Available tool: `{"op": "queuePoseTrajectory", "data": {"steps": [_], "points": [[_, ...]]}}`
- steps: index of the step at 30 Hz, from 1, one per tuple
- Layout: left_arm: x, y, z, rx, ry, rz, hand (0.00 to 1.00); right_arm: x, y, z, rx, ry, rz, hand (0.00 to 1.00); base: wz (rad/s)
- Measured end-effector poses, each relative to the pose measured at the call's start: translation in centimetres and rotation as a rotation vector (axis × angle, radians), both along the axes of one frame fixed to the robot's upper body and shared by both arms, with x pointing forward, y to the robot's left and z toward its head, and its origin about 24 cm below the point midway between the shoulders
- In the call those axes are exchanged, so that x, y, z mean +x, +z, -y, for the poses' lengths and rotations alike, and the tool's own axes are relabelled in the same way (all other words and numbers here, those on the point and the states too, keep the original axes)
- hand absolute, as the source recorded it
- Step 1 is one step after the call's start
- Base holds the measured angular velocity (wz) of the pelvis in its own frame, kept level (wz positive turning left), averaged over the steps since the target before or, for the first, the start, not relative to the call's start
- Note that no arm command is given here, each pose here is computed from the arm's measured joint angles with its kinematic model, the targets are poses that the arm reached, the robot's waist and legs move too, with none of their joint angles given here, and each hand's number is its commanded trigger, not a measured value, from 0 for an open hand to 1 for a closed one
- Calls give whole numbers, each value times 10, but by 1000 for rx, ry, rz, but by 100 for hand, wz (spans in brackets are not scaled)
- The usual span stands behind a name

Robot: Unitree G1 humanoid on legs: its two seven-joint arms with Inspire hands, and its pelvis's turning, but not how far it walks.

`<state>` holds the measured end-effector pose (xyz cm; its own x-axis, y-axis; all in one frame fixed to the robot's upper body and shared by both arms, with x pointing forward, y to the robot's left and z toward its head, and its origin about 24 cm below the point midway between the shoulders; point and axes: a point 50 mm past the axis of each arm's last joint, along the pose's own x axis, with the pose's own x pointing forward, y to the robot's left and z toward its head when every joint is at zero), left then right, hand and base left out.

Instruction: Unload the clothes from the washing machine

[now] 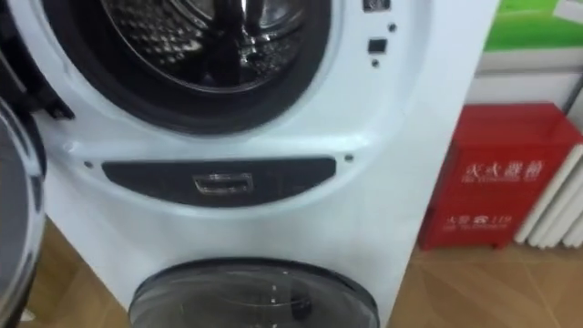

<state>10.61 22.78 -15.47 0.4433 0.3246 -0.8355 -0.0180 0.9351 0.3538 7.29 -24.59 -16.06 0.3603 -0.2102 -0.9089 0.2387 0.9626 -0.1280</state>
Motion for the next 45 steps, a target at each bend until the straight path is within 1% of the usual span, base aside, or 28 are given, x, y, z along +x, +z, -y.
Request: {"op": "queuePoseTrajectory", "data": {"steps": [3,7,10,12,14,17,19,20,21,22,24,29,34,37,39,43,45], "points": [[23,6,7,-5,-50,63,0,6,1,-1,0,-17,29,0,28],[23,5,12,-13,-84,62,0,8,2,1,-7,-31,36,0,-3],[6,-1,13,-19,-75,21,0,7,1,-1,0,-33,37,0,-18],[-14,-5,11,-23,-56,-24,0,4,1,0,-1,-37,31,0,-22],[-26,-9,10,-21,-53,-67,0,0,1,2,2,-64,24,0,40],[-22,-7,7,-9,-83,-44,0,-8,0,5,2,-111,9,0,98],[-27,-7,7,-10,-79,-52,0,-14,-1,6,-13,-120,-10,0,42],[-37,-8,3,-7,-50,-73,0,-9,-1,2,-5,-115,-1,0,-71],[-50,-11,5,-21,-14,-109,0,3,1,1,-2,-96,34,0,-82],[-53,-11,3,-20,2,-116,0,5,1,-2,6,-87,45,0,-53],[-54,-9,-7,-6,66,-98,0,2,-3,-13,44,-51,35,0,-26],[-50,-7,-9,-11,92,-51,0,-2,-2,-11,41,-45,27,0,-19],[-51,-7,-9,-19,124,-41,0,2,-1,-9,37,-63,49,0,-15],[-52,-7,-10,-42,192,-24,0,3,0,-8,30,-67,61,0,-3],[-54,-7,-11,-66,274,-12,0,2,0,-6,28,-95,67,0,5],[-55,-6,-17,-84,384,16,0,1,1,-3,22,-115,77,0,1],[-48,-1,-28,-97,518,86,0,0,2,1,15,-144,87,0,5]]}}
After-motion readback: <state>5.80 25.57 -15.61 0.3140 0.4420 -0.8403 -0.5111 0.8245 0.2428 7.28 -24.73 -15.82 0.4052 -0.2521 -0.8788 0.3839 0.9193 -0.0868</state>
